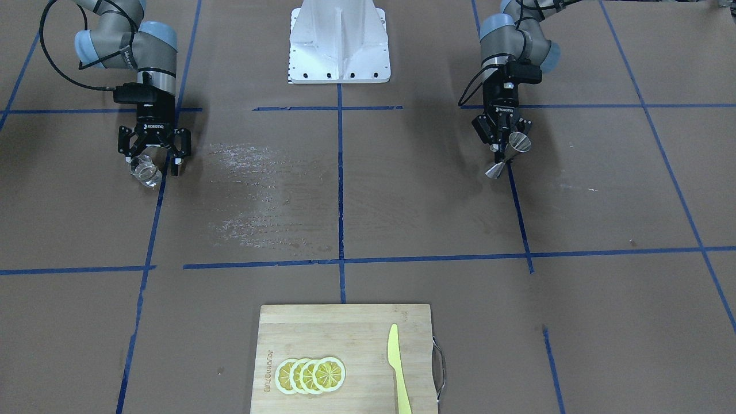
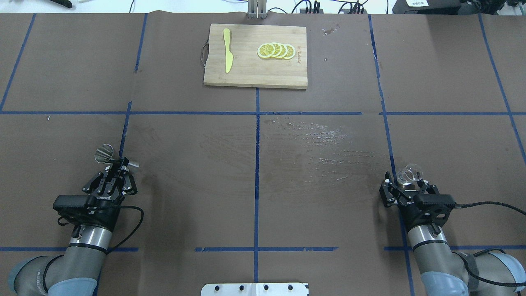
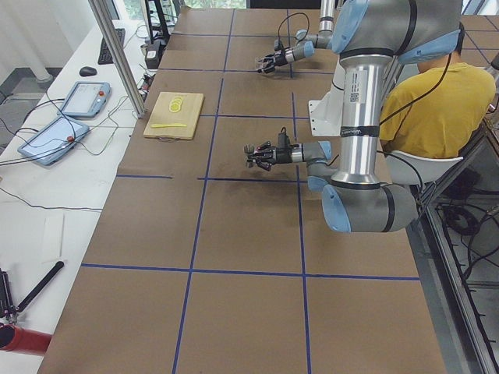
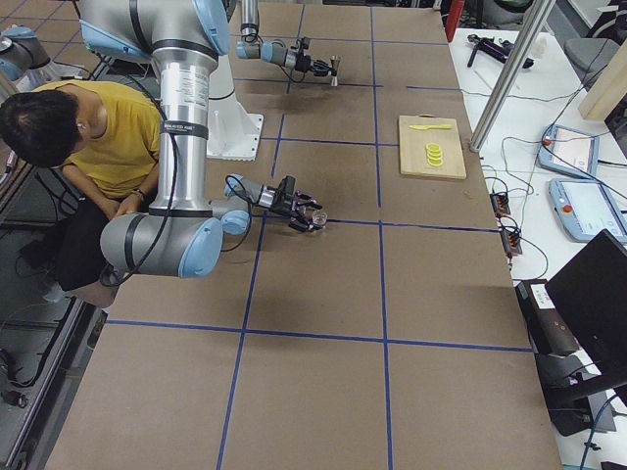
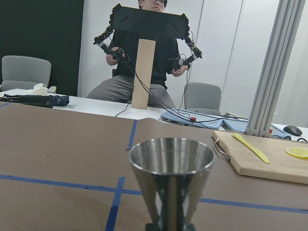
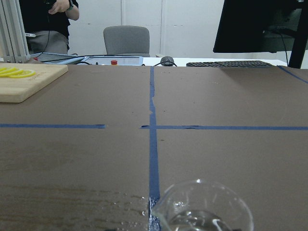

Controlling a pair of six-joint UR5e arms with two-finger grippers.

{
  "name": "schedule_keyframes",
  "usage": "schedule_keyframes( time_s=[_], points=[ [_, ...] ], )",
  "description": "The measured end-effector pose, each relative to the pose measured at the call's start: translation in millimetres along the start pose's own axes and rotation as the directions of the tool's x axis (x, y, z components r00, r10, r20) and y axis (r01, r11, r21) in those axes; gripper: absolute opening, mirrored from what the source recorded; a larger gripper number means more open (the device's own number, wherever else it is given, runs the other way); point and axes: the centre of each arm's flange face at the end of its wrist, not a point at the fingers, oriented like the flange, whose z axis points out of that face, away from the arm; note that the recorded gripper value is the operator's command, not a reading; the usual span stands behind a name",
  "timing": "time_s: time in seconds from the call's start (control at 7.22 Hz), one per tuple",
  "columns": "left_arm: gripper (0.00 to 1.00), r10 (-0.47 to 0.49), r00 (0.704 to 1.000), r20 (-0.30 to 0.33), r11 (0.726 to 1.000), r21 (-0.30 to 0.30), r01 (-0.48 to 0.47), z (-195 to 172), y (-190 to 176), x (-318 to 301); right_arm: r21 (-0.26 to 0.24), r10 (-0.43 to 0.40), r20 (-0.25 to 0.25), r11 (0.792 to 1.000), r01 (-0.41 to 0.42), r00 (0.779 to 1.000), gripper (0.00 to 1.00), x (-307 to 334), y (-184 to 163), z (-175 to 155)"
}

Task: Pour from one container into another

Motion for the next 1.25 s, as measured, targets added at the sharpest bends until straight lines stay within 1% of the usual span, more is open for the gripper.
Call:
schedule_keyframes(
  time_s=[0.28, 0.42, 0.55, 0.83, 1.11, 1.25],
  points=[
    [0.0, -0.005, 1.0, -0.001, 1.0, 0.001, 0.005, -0.1, -0.8, 2.5, 0.0, -0.016, -0.005, 1.0, 0.016, 1.0, 0.26, 4.9, -0.1, 1.2],
    [0.0, -0.01, 1.0, -0.003, 1.0, 0.001, 0.01, 0.0, -1.3, 5.5, 0.001, -0.028, -0.006, 1.0, 0.028, 1.0, 0.15, 6.3, -0.4, 1.5],
    [0.0, -0.015, 1.0, -0.004, 1.0, 0.001, 0.015, 0.0, -1.6, 7.9, 0.0, -0.033, -0.007, 0.999, 0.033, 0.999, 0.15, 5.5, -4.2, 2.3],
    [0.0, -0.02, 1.0, -0.006, 1.0, 0.002, 0.02, -0.2, -2.7, 10.4, -0.013, -0.059, -0.003, 0.998, 0.059, 0.998, 0.14, -7.0, -34.6, 4.1],
    [0.0, -0.033, 0.999, -0.011, 0.999, 0.001, 0.033, -1.5, -7.7, 15.1, -0.011, -0.109, 0.03, 0.994, 0.109, 0.994, 0.14, -35.5, -77.1, -2.2],
    [0.0, -0.02, 1.0, -0.012, 1.0, 0.001, 0.02, -2.1, -9.3, 16.5, -0.001, -0.111, 0.063, 0.994, 0.111, 0.992, 0.14, -67.0, -96.4, -7.1]
  ],
)
